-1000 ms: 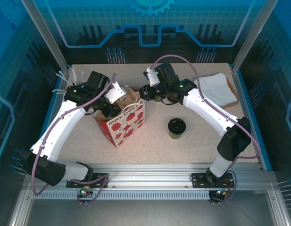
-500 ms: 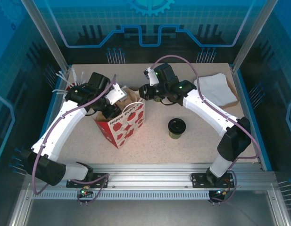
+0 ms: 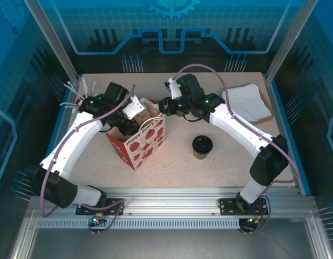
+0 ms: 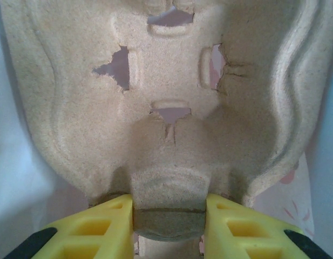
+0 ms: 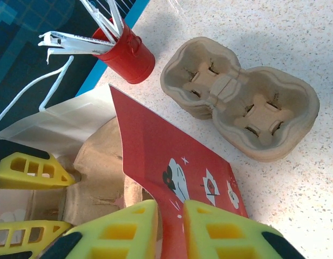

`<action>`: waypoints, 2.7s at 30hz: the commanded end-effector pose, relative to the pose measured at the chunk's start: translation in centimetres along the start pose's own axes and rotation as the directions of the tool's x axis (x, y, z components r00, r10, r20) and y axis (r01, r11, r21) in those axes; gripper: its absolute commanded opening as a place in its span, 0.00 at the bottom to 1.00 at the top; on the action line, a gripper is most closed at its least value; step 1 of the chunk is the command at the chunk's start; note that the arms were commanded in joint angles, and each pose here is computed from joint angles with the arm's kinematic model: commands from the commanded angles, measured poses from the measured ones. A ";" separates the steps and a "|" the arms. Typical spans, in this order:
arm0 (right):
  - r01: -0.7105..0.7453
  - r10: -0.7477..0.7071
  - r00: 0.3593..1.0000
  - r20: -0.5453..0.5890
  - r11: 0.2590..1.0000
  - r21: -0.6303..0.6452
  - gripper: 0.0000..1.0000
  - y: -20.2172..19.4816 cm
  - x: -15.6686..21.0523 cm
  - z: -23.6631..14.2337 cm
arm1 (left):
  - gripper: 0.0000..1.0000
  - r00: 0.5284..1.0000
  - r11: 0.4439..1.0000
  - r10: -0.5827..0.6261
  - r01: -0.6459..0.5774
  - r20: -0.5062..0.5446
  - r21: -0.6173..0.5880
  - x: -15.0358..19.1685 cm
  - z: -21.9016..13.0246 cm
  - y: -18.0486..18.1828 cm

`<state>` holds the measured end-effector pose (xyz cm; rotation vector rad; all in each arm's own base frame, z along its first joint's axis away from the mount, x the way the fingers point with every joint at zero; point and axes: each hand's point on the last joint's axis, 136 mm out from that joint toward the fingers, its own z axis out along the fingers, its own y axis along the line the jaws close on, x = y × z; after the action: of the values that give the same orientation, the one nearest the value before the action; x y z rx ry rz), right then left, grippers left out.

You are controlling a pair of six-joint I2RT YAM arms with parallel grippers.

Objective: Pack the takeout coffee

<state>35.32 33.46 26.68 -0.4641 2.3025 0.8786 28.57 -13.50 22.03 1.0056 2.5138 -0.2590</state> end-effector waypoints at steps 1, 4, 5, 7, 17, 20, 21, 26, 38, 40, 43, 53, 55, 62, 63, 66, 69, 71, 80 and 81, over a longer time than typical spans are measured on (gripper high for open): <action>0.021 -0.021 1.000 -0.004 1.000 0.000 0.27 0.6 0.7 -0.7 | 0.34 0.999 1.000 -0.031 0.031 -0.007 -0.004 -0.3 -0.3 0.0; 0.034 -0.034 0.999 0.013 0.999 -0.008 0.34 1.1 0.3 -1.5 | 0.34 0.999 0.999 -0.038 0.038 -0.008 0.002 -0.1 0.1 -0.1; 0.039 -0.039 0.999 0.020 0.999 -0.010 0.37 1.2 0.1 -1.7 | 0.34 0.999 0.999 -0.040 0.040 -0.010 0.000 -0.1 0.2 -0.1; 0.050 -0.050 0.998 0.035 0.999 -0.015 0.42 1.6 -0.3 -2.4 | 0.34 0.999 0.999 -0.045 0.045 -0.012 0.002 -0.2 0.4 -0.2; 0.069 -0.068 0.988 0.137 0.998 -0.005 0.64 1.5 -2.3 -6.5 | 0.35 0.997 0.999 -0.050 0.051 -0.055 0.011 -0.2 2.0 -0.4; 0.058 -0.060 0.988 0.145 0.998 0.015 0.65 0.5 -2.3 -7.2 | 0.35 0.996 0.999 -0.050 0.051 -0.068 0.007 -0.2 2.4 -0.4; 0.055 -0.057 0.987 0.148 0.998 0.019 0.65 0.2 -2.3 -7.4 | 0.36 0.996 0.999 -0.049 0.050 -0.073 0.006 -0.2 2.5 -0.4; 0.039 -0.044 0.989 0.143 0.999 0.035 0.66 -0.8 -1.6 -7.6 | 0.37 0.994 0.999 -0.050 0.051 -0.101 0.002 0.0 3.3 -0.4; 0.033 -0.040 0.992 0.121 0.998 0.062 0.67 -2.1 -0.1 -7.6 | 0.39 0.986 0.997 -0.083 0.084 -0.142 0.001 0.1 5.8 0.1; 0.031 -0.039 0.992 0.123 0.997 0.070 0.67 -2.4 0.0 -7.7 | 0.39 0.986 0.996 -0.086 0.087 -0.143 0.000 0.1 6.2 0.1; 0.026 -0.036 0.992 0.123 0.997 0.077 0.67 -2.7 0.2 -7.8 | 0.41 0.985 0.996 -0.085 0.086 -0.149 0.000 0.1 6.9 0.0; 0.016 -0.025 0.993 0.115 0.997 0.078 0.67 -3.1 0.6 -7.7 | 0.42 0.982 0.996 -0.087 0.090 -0.167 0.008 -0.4 9.2 -0.4; 0.016 -0.025 0.993 0.116 0.997 0.080 0.67 -3.2 0.7 -7.8 | 0.42 0.981 0.996 -0.086 0.089 -0.176 0.011 -0.1 9.6 -0.6; 0.010 -0.018 0.994 0.111 0.997 0.075 0.68 -3.3 0.8 -7.4 | 0.46 0.977 0.995 -0.092 0.096 -0.191 0.010 0.5 11.0 -0.6; 0.008 -0.016 0.994 0.111 0.997 0.075 0.68 -3.3 0.8 -7.4 | 0.46 0.976 0.995 -0.095 0.098 -0.195 0.010 0.6 11.2 -0.6; 0.007 -0.014 0.994 0.105 0.997 0.072 0.68 -3.4 1.0 -7.2 | 0.46 0.975 0.995 -0.096 0.099 -0.199 0.005 0.8 11.8 -0.5; 0.007 -0.015 0.994 0.105 0.997 0.076 0.68 -3.5 1.0 -7.1 | 0.48 0.974 0.994 -0.104 0.106 -0.199 -0.001 1.0 12.3 -0.5; 0.006 -0.013 0.995 0.102 0.997 0.073 0.68 -3.5 1.0 -7.0 | 0.48 0.975 0.994 -0.105 0.106 -0.195 -0.007 1.0 12.7 -0.4; 0.007 -0.014 0.995 0.096 0.997 0.071 0.68 -3.5 1.0 -6.8 | 0.51 0.973 0.993 -0.119 0.118 -0.195 -0.017 1.4 14.2 -0.5; 0.006 -0.013 0.995 0.096 0.997 0.071 0.68 -3.5 1.0 -6.8 | 0.51 0.972 0.993 -0.119 0.118 -0.202 -0.020 1.5 14.4 -0.4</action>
<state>33.10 26.39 28.21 -0.3926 2.2459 0.7922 31.96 -17.55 9.92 0.9353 2.7285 -0.2090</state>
